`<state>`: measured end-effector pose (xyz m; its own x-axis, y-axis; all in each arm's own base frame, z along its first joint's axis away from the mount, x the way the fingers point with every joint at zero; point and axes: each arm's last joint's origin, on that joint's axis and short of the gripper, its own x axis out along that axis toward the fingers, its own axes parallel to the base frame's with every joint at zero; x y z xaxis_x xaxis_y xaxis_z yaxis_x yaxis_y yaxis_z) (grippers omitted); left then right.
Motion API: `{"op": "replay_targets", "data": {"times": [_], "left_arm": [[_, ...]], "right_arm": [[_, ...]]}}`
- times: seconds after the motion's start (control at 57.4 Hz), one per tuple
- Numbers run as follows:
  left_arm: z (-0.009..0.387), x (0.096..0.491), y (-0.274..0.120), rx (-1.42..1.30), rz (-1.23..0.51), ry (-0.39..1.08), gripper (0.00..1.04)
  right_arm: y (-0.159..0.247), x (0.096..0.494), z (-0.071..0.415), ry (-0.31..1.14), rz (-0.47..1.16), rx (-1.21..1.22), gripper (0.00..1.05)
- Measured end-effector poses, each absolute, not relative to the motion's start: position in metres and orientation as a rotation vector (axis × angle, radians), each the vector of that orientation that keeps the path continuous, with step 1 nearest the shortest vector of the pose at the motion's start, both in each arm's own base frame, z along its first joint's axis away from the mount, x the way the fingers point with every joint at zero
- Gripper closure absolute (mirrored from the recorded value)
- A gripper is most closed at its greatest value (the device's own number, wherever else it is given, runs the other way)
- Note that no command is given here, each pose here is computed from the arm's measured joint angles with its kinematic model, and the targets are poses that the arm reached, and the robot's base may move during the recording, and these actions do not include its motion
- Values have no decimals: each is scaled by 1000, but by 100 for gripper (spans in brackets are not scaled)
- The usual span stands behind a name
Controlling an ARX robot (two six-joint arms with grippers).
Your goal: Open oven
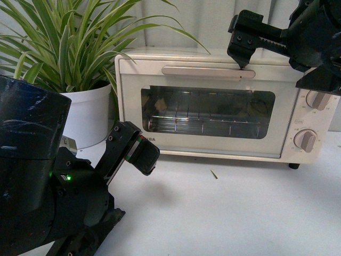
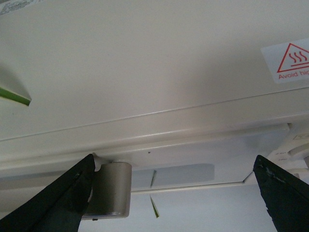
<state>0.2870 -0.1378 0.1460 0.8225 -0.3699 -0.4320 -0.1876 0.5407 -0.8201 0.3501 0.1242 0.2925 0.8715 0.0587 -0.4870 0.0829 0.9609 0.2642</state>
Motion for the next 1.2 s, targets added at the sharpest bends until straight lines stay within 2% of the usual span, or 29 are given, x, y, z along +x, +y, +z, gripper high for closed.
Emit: {"op": "replay_targets", "data": {"times": [0.226, 0.383, 0.609, 0.731, 0.923, 1.201], "left_arm": [[146, 287, -138, -1011, -117, 622, 7], [146, 287, -138, -1011, -117, 622, 7], [146, 287, -138, -1012, -116, 622, 7], [146, 287, -138, -1009, -115, 624, 7], [145, 286, -137, -994, -106, 627, 7], [146, 284, -136, -931, -93, 625, 7]], "right_arm": [[128, 341, 289, 504, 32, 219, 9], [133, 320, 278, 496, 129, 178, 9], [126, 265, 254, 528, 286, 180, 9], [105, 217, 261, 454, 356, 211, 9], [73, 174, 257, 352, 344, 221, 9], [34, 141, 230, 287, 238, 186, 9]]}}
